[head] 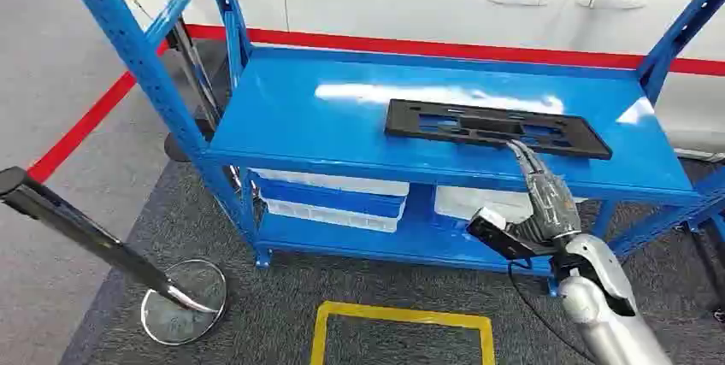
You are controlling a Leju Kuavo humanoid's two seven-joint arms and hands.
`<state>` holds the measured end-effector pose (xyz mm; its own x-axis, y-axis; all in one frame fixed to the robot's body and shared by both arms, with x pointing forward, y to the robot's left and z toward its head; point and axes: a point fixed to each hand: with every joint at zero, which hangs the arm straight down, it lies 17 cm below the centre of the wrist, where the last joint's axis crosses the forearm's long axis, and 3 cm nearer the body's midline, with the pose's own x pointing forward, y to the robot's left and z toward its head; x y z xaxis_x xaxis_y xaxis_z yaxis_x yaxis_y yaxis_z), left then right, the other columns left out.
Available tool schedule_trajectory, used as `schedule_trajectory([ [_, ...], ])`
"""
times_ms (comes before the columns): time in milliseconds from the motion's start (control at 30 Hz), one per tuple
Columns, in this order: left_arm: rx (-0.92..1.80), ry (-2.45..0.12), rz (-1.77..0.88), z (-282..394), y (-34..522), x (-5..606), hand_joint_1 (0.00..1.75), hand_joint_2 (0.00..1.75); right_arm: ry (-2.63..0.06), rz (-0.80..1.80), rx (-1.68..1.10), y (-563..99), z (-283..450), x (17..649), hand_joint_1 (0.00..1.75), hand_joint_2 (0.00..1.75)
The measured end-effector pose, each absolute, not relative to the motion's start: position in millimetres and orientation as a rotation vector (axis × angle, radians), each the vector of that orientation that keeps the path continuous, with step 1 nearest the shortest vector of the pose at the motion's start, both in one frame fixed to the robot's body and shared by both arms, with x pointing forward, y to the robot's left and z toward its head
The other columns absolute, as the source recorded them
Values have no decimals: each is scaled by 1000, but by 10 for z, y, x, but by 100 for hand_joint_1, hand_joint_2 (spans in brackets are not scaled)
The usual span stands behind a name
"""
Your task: Take the parts from the cabinet and place them on the table.
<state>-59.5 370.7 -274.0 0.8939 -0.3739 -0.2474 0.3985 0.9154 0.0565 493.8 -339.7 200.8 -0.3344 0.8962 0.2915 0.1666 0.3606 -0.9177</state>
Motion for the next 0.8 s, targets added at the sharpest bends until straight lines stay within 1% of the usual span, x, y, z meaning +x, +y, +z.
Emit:
schedule_trajectory([
  [133,107,228,-399,-2743,3702,-548,0,0,-1777,1051,-945,-3293,2120,4968,0,175],
  [500,109,245,-396,-2732,3741,-641,0,0,-1741,1117,-908,-3081,1867,4952,0,175],
  [633,106,236,-397,-2738,3721,-611,0,0,-1735,1137,-937,-3084,1893,4982,0,175],
  [800,105,229,-400,-2742,3714,-602,0,0,-1690,1171,-932,-3060,1715,4978,0,175],
])
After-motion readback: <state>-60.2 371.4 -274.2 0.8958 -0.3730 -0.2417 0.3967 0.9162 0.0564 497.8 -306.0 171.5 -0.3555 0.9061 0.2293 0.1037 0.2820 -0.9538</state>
